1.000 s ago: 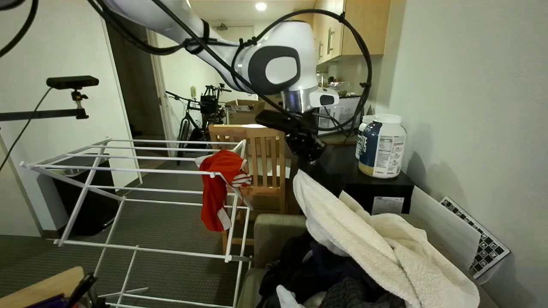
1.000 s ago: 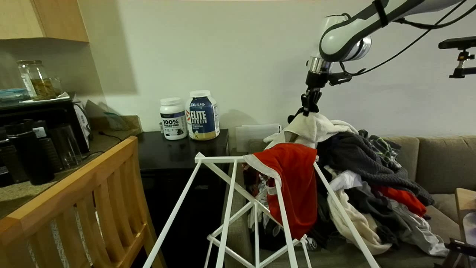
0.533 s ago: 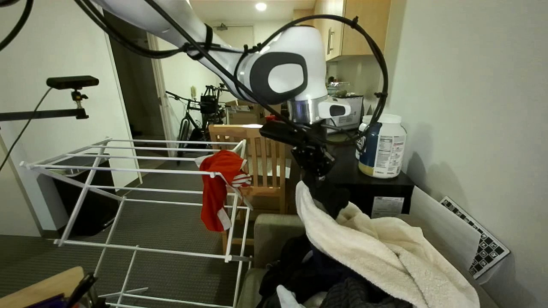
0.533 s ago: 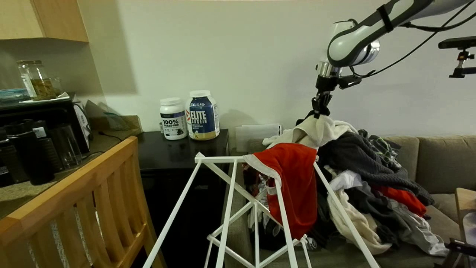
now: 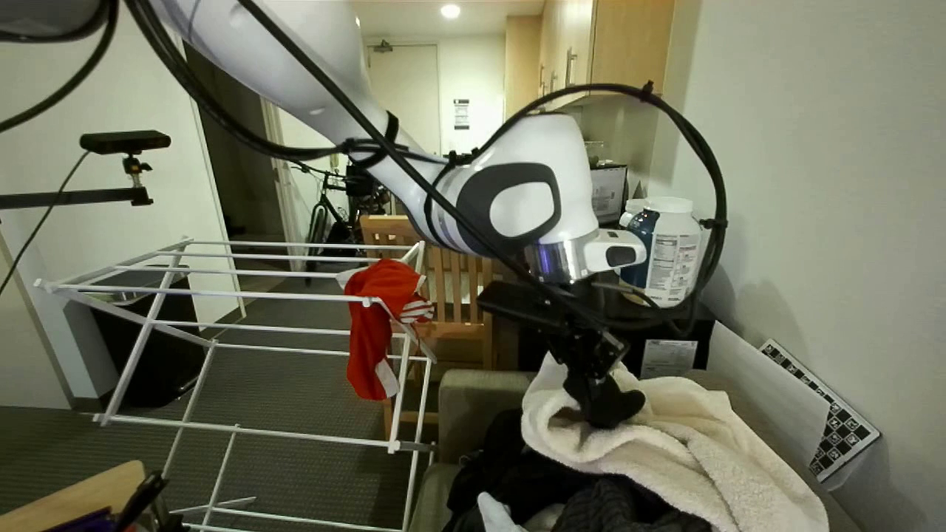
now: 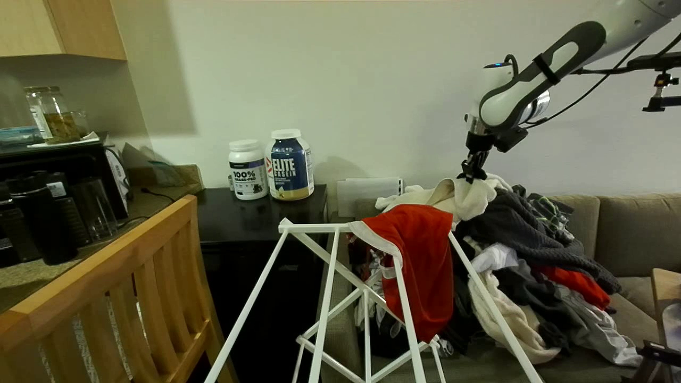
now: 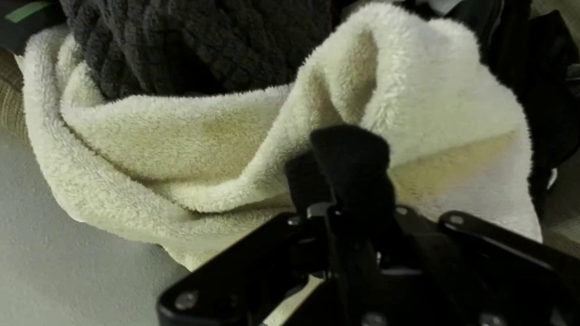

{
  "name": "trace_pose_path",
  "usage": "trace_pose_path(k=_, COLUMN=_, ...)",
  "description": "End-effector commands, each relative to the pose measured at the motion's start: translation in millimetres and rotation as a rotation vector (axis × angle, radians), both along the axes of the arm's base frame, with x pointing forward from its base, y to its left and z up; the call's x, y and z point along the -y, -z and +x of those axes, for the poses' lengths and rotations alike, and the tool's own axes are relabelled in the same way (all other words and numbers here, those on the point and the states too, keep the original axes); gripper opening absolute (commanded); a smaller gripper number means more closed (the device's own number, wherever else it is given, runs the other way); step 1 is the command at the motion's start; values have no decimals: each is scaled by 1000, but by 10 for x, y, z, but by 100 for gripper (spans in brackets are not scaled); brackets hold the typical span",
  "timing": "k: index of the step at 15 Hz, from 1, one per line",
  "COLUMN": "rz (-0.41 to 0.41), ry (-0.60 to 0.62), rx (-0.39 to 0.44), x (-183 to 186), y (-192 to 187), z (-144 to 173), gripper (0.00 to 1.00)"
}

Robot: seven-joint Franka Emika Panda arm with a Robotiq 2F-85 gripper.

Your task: Put the black sock on the orange cloth on the white rack

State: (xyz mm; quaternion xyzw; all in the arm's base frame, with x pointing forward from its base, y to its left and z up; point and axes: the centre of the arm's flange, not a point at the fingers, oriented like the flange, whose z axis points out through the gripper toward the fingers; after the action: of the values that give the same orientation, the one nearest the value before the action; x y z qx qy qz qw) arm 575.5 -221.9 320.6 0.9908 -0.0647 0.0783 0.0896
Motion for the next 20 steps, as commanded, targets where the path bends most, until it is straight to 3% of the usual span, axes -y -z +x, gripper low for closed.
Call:
trace_pose_path(k=1, rz=-67, ry=-12, rx=-7, x=94, y=357, z=-41, gripper=3)
trace_pose_path(k=2, rz=-75, ry=-13, rx=-10, x=100, y=420, z=-43, gripper=17)
trace_pose_path(k=3, rz=-77, ry=-19, rx=-17, x=97, y=465, z=-44, gripper=39)
trace_pose_path(k=6, rz=-57, ry=-31, rx=-16, x=49, y=440, z=-54, gripper=56)
trace_pose_path(k=12, rz=4, ry=-14, rx=31, x=-62, y=-76, z=-17, gripper=95)
trace_pose_path(k=16, rz=22, ry=24, rx=56, x=-75, y=-354, z=-32, gripper=100)
trace_pose_path(k=20, rz=19, ry=83, rx=34, x=-19, y=-369, z=-85, gripper=100)
